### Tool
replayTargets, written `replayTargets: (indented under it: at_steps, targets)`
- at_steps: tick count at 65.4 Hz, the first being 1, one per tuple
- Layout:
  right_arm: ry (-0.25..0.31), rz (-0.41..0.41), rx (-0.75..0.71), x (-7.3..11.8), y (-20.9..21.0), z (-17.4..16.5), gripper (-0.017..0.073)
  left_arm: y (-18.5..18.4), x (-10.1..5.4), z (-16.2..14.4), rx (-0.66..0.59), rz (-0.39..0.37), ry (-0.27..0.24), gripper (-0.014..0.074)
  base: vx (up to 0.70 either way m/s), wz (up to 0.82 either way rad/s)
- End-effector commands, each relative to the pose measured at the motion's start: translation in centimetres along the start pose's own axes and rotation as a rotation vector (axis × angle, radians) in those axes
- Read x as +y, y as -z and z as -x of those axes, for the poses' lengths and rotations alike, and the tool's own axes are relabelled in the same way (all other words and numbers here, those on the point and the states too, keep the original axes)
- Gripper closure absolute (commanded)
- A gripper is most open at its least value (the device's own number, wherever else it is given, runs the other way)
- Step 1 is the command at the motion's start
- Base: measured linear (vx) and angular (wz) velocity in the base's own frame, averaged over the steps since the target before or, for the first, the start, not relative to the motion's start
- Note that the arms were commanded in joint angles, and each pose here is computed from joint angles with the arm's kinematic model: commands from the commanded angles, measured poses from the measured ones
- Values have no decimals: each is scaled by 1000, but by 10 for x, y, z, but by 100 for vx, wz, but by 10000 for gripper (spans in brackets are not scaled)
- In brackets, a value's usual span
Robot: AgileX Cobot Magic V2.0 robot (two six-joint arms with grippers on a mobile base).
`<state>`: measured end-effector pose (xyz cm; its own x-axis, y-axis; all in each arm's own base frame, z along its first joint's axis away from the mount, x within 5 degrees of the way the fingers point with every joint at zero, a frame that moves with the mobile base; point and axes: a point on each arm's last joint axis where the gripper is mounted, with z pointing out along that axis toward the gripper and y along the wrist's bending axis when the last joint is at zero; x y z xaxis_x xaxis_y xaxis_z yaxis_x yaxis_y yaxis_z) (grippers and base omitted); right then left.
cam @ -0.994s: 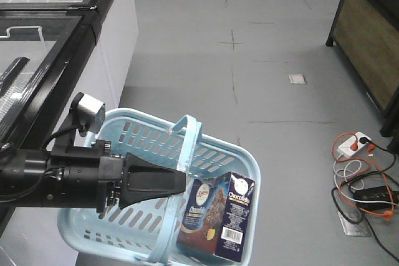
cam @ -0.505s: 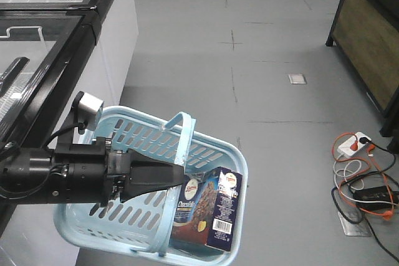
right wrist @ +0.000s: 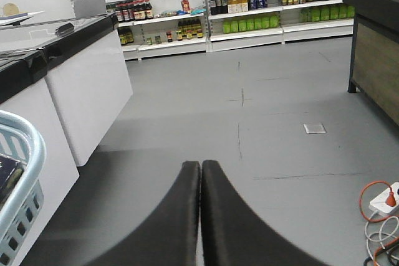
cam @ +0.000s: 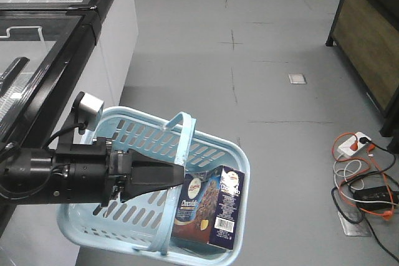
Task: Left arm holds basket, right arm returns cookies
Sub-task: 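Hold the basket steady with the left gripper while the base turns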
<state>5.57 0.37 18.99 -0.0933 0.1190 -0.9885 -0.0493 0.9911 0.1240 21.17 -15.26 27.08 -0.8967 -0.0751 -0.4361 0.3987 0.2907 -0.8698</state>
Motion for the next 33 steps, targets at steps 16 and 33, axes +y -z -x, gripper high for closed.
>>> replayTargets:
  at_steps: [16, 33]
  targets:
    - [4, 2, -52, 0, -1, 0, 567, 4, -24, 10, -74, -131, -8, 601, 0, 0]
    - [4, 2, -52, 0, -1, 0, 567, 4, -24, 10, -74, -131, -8, 601, 0, 0]
